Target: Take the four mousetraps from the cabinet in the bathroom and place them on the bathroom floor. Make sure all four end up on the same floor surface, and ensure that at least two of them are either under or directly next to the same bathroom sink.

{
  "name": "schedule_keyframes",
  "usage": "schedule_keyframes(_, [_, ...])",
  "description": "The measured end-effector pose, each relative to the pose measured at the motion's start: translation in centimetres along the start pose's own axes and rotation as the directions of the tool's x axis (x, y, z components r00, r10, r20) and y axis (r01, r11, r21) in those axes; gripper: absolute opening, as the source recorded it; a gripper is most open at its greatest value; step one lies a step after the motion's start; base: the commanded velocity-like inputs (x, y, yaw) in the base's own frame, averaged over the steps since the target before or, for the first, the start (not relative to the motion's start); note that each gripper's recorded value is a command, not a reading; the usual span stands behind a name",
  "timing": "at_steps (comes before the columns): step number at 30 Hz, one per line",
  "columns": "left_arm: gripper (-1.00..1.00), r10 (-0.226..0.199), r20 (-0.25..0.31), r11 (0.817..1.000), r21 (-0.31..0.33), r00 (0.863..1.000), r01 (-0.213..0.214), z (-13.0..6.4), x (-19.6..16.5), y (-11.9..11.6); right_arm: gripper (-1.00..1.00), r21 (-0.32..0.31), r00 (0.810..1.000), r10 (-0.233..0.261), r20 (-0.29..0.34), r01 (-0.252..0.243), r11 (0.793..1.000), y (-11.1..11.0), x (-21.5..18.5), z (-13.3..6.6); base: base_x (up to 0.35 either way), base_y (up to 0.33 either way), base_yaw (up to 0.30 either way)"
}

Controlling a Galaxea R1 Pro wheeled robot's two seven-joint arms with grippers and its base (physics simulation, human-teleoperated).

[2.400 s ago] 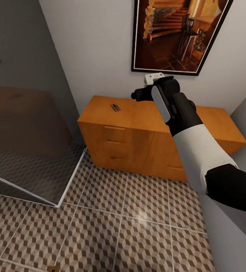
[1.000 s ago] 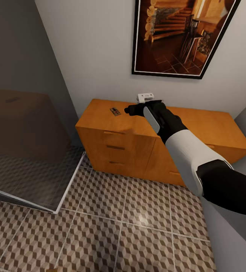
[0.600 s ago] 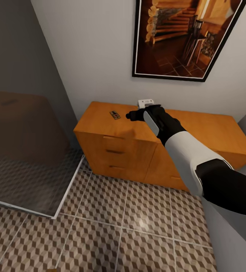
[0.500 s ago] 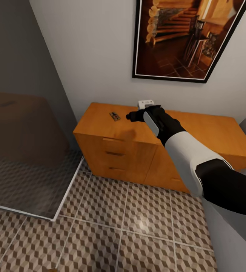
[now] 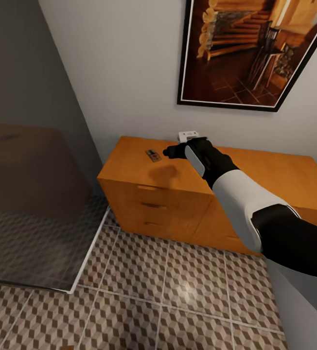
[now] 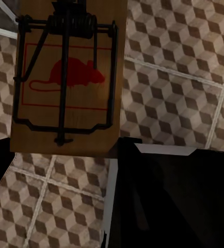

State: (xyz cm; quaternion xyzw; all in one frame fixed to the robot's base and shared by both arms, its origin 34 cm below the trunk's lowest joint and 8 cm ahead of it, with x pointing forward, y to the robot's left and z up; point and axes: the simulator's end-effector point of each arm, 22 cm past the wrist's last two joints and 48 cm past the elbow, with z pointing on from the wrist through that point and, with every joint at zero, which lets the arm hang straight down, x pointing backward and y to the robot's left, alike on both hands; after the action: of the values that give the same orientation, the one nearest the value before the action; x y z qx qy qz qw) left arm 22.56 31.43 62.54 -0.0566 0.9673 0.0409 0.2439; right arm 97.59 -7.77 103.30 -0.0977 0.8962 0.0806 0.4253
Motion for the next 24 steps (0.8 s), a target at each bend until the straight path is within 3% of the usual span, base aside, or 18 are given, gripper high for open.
schedule_keyframes(16, [-1.0, -0.001, -0.001, 1.0, -0.001, 1.0, 0.001, 0.0, 0.0, 0.0, 1.0, 0.012, 1.0, -0.006, -0.006, 0.006, 1.0, -0.4, 0.8, 0.4, 0.002, 0.05, 0.0])
schedule_keyframes(19, [-1.0, -0.001, -0.002, 1.0, -0.001, 1.0, 0.001, 0.0, 0.0, 0.0, 1.0, 0.026, 1.0, -0.029, 0.0, 0.029, 0.999, -0.7, 0.7, 0.4, 0.0, 0.0, 0.0])
schedule_keyframes(24, [-1.0, -0.001, -0.002, 1.0, -0.001, 1.0, 0.001, 0.0, 0.1, 0.0, 1.0, 0.07, 0.994, -0.109, 0.001, 0.109, 0.992, -1.7, 0.5, 0.4, 0.0, 0.0, 0.0])
